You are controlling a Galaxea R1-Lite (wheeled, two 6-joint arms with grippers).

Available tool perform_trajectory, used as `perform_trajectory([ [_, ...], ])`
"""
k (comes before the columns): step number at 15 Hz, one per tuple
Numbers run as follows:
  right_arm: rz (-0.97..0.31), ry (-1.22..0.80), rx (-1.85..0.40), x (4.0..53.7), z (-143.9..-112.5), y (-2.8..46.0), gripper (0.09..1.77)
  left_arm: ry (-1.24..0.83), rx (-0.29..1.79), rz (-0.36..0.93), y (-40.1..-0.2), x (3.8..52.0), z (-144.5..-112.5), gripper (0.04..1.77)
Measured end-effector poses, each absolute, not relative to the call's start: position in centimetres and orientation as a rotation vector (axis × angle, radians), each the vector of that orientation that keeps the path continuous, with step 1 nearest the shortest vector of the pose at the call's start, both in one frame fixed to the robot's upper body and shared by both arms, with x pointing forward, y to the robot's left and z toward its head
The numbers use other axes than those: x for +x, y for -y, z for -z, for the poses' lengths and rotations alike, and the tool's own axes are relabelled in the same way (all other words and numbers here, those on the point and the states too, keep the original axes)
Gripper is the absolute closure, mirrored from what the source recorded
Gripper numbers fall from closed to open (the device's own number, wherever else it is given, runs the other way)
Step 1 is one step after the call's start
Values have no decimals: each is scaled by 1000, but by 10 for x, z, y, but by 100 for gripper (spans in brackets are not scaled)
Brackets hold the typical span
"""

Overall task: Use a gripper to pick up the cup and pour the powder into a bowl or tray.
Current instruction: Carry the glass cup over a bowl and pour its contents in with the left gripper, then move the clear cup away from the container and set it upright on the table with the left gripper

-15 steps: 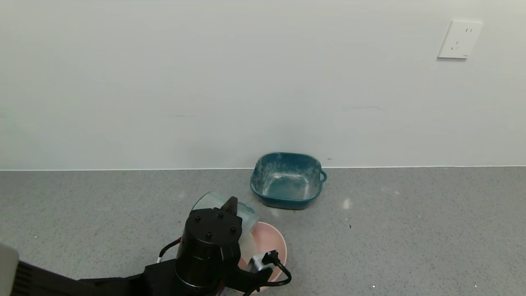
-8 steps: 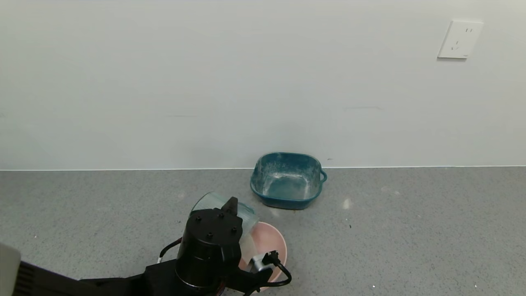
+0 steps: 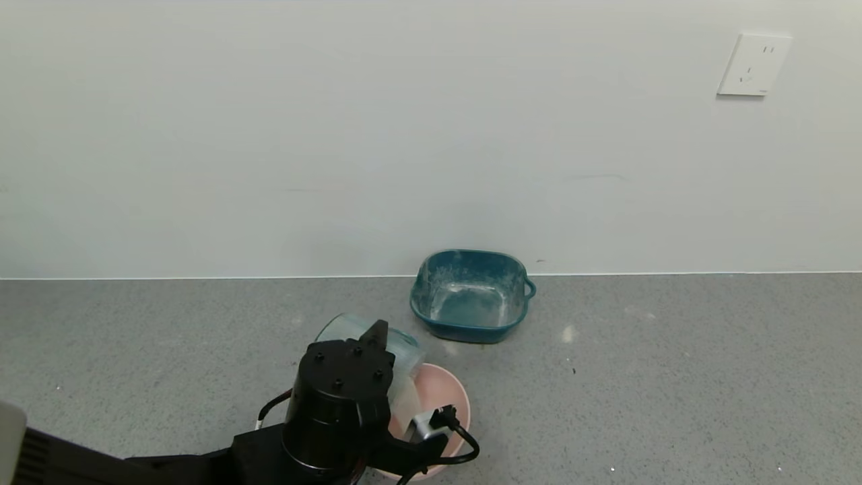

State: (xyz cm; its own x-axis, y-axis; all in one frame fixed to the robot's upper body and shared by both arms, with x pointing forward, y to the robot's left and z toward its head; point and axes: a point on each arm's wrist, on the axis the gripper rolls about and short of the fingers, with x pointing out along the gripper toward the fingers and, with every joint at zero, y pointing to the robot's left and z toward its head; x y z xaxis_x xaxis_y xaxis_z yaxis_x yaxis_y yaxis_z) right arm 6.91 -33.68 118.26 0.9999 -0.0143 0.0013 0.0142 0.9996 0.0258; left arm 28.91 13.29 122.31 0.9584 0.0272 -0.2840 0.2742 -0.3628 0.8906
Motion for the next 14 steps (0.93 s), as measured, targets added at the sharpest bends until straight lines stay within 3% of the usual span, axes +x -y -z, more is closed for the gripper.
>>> perform_trajectory([
  [8, 13, 1, 26, 69, -1183, 337, 15, -157, 1741, 283, -149, 279, -1226, 48],
  [14, 13, 1, 26, 69, -1183, 337, 15, -160, 1485, 280, -152, 280, -1231, 48],
])
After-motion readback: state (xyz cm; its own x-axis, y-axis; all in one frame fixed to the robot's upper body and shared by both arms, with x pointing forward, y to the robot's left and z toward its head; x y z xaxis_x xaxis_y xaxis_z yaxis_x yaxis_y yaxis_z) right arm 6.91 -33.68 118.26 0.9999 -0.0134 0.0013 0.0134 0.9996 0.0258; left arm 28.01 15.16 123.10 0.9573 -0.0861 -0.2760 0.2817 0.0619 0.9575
